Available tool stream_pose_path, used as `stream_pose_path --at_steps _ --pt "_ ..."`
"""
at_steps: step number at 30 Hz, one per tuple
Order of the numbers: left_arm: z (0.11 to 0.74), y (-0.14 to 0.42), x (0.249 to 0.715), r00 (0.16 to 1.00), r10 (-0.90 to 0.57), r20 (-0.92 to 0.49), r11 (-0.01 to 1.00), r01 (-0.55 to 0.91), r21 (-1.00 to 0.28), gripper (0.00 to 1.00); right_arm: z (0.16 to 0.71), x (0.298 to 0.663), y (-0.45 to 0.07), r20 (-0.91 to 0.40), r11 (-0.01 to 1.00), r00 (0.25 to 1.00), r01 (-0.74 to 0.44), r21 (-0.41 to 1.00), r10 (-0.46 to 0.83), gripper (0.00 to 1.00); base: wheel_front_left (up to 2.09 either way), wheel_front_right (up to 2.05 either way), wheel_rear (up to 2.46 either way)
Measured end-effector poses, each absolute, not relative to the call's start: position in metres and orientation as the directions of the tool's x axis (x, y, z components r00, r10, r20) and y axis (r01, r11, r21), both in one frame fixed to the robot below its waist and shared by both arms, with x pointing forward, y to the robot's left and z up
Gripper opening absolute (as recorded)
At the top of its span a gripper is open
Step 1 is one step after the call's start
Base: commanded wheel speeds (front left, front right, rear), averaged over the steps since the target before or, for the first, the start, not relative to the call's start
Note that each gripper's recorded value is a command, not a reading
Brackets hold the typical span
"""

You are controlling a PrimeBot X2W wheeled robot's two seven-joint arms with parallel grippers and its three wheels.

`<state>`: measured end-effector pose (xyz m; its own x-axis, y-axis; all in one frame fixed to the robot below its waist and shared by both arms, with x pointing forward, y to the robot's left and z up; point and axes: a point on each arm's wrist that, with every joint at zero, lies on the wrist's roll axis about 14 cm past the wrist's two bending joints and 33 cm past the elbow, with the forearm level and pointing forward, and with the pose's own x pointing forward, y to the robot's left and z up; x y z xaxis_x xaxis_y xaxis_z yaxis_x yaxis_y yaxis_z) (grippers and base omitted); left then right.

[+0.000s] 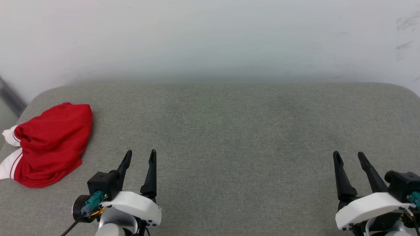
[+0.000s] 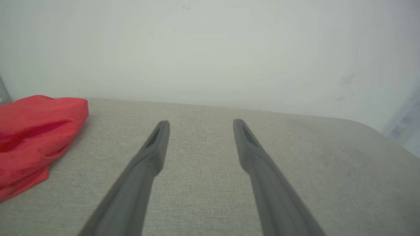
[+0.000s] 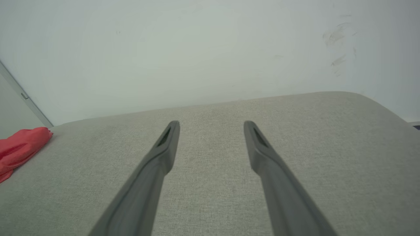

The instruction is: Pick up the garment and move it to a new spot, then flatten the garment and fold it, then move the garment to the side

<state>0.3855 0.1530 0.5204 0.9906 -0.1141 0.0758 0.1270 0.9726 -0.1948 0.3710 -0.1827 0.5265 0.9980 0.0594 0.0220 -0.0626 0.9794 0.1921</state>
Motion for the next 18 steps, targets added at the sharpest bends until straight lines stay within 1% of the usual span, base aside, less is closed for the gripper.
stream_pose_path --at_steps 18 --pt "0.5215 0.1455 0.3846 0.985 -0.145 0.095 0.987 0.151 -0.060 1.00 0.5255 0.3685 -0.1855 0.020 0.996 0.998 -0.055 0.067 0.054 1.00 0.00 0.00 0.00"
